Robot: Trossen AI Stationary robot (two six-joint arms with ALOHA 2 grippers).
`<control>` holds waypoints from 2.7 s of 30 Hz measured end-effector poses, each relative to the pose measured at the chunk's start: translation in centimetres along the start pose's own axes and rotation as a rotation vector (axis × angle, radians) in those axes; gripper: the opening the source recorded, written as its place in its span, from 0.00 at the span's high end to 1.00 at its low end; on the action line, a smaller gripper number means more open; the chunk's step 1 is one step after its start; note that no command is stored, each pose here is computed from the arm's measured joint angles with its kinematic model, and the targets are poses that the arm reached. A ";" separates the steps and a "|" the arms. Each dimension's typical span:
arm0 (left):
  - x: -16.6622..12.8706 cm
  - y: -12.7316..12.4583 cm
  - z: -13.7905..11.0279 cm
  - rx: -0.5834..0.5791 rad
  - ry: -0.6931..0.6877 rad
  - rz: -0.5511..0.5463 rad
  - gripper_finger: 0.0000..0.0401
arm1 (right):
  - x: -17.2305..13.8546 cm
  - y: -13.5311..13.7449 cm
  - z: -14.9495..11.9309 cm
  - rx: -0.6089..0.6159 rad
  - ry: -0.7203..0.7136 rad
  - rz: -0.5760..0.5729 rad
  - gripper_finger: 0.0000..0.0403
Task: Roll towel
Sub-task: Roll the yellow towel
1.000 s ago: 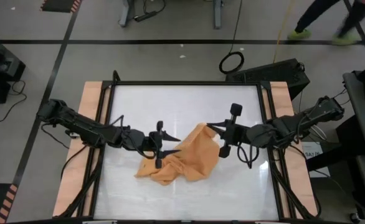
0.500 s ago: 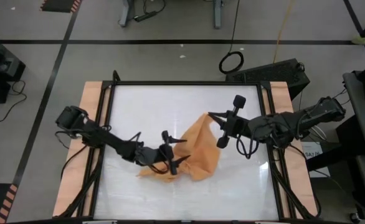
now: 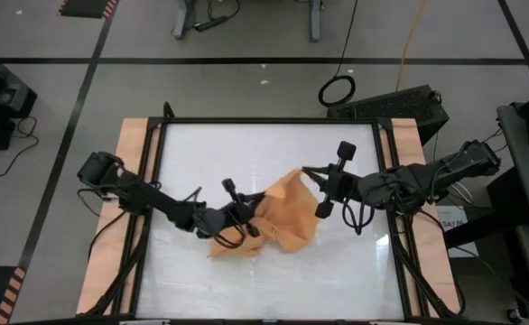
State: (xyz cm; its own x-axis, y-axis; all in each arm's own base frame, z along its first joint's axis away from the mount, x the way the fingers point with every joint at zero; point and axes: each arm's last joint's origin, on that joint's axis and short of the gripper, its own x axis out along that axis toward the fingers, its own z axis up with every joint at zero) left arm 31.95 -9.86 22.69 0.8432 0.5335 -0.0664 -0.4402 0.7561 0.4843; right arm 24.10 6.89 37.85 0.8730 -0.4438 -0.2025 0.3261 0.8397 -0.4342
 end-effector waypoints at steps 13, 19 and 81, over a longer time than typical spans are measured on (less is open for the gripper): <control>-4.9 9.9 5.3 -0.117 -0.159 -0.111 0.99 | -0.6 1.3 -2.0 0.167 0.166 0.185 1.00; -5.6 11.2 3.9 -0.367 -0.040 -0.391 0.93 | -0.3 2.5 -2.7 0.220 0.229 0.235 1.00; -7.5 20.5 7.8 0.017 0.042 0.371 0.99 | -4.4 -7.9 1.5 -0.012 -0.100 -0.377 1.00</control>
State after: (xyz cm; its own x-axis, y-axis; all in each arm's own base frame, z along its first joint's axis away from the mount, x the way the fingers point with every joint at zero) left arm 18.99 -1.32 39.98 0.6134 0.7856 0.0809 -0.7081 0.5017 0.4970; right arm 18.21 2.74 43.48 0.7237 -0.6875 0.0592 0.6272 0.6196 -0.4719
